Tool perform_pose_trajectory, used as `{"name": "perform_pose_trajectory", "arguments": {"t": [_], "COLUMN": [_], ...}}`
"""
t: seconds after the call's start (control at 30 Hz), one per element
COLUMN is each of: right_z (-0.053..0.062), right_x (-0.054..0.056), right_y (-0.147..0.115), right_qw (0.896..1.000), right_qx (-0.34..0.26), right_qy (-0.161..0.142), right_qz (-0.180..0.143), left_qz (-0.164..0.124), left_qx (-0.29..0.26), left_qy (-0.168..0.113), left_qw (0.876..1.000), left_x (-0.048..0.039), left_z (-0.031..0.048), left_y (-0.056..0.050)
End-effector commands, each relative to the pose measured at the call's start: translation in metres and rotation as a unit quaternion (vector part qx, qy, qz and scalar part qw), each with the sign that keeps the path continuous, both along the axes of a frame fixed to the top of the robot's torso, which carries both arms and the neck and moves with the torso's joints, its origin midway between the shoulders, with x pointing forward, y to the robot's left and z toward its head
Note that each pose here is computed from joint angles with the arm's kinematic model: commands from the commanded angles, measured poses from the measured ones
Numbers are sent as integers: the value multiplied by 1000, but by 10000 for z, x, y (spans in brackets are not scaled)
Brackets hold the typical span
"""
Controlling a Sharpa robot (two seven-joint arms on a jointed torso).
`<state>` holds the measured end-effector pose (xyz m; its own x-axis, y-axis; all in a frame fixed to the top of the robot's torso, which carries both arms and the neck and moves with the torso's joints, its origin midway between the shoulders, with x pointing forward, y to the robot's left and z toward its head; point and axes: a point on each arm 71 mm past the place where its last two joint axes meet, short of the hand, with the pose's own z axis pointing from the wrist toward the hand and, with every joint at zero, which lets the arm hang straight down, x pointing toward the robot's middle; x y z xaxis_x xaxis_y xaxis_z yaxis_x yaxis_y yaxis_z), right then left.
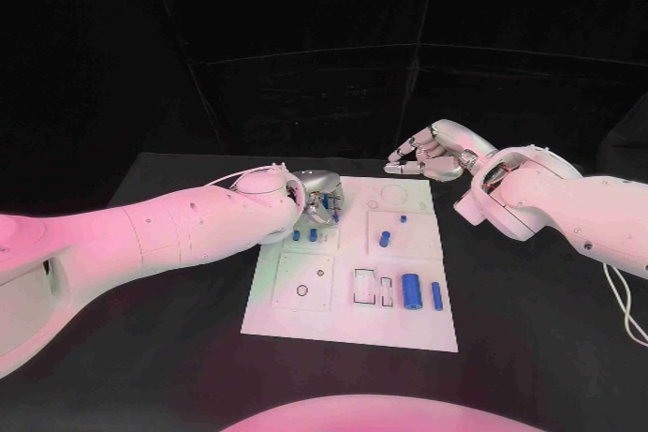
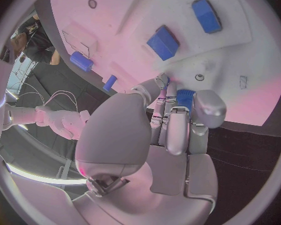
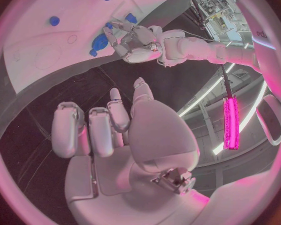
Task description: Assemble the parts on the task board
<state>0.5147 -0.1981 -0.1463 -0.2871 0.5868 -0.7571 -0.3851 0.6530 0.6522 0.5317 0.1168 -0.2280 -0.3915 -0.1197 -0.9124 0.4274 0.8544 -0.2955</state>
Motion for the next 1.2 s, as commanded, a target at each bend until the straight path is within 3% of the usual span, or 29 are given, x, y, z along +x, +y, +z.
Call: {"name": "perform_pose_trajectory", "arguments": {"t": [0.03, 0.27, 0.43, 0.57, 0.9, 1.2], "right_z": [13, 12, 13, 13, 12, 11], "right_x": [-1, -3, -4, -5, -5, -4], "right_y": [9, -4, -15, -20, -31, -20], "right_qw": [1000, 1000, 1000, 1000, 1000, 1000], "right_qx": [1, 1, 1, 0, 0, 0], "right_qy": [-1, -1, -1, -1, 0, 0], "right_qz": [4, 3, 2, 1, 0, 1], "left_qz": [8, 8, 17, 25, 52, 61], "left_qx": [-30, -58, -69, -68, -59, -49], "left_qy": [-13, -14, -18, -13, 13, 26], "left_qw": [999, 998, 997, 997, 997, 997], "left_x": [-11, -54, -59, -60, -62, -60], "left_z": [48, 157, 255, 283, 267, 238], "left_y": [6, 78, 186, 273, 551, 655]}}
